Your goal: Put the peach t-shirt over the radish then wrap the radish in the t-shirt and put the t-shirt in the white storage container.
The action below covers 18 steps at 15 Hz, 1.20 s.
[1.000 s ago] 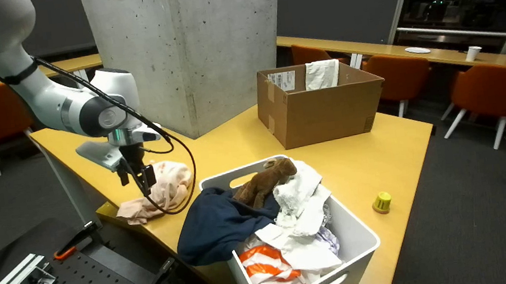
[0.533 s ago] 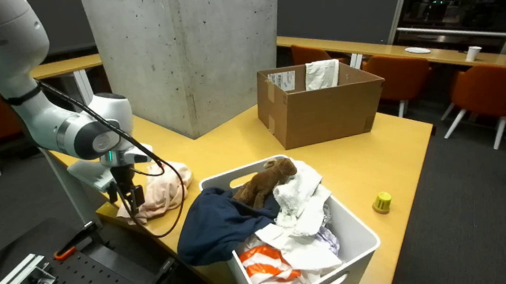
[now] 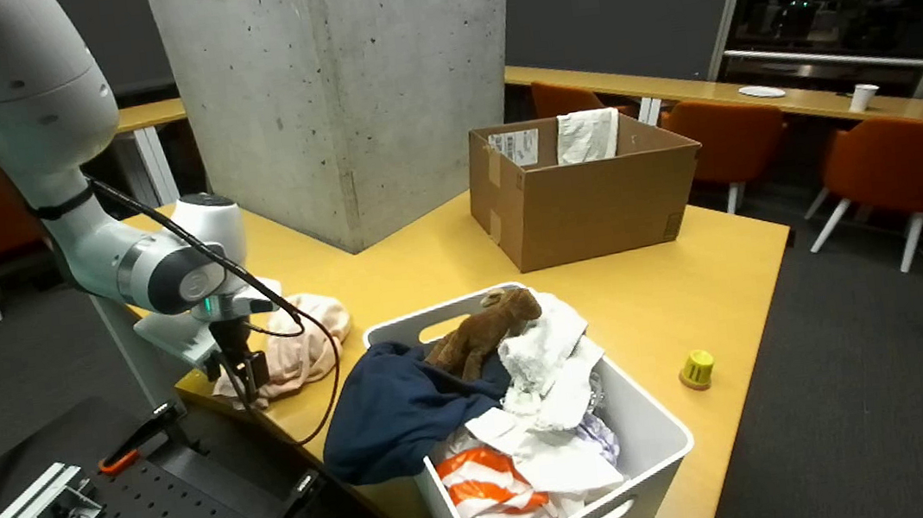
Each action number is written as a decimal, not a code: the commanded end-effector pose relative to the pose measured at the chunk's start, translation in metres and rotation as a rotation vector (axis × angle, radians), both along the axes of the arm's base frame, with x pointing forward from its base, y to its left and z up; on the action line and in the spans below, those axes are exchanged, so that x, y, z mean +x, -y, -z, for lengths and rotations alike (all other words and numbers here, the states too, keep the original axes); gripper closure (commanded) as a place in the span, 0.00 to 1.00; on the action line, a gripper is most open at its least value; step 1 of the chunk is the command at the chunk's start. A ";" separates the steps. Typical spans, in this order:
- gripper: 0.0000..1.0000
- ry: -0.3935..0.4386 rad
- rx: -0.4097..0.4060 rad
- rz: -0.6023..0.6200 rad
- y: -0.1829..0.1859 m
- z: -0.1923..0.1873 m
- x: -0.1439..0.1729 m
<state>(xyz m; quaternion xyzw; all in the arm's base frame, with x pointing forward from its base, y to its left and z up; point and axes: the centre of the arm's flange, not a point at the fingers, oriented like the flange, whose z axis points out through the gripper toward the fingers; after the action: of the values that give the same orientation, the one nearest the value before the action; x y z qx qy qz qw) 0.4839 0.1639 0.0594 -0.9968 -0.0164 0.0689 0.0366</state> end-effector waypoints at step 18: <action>1.00 0.199 -0.002 -0.019 0.010 -0.035 0.046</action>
<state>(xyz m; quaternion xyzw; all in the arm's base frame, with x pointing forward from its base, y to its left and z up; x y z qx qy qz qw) 0.5217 0.1624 0.0686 -0.9989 -0.0269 -0.0002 0.0380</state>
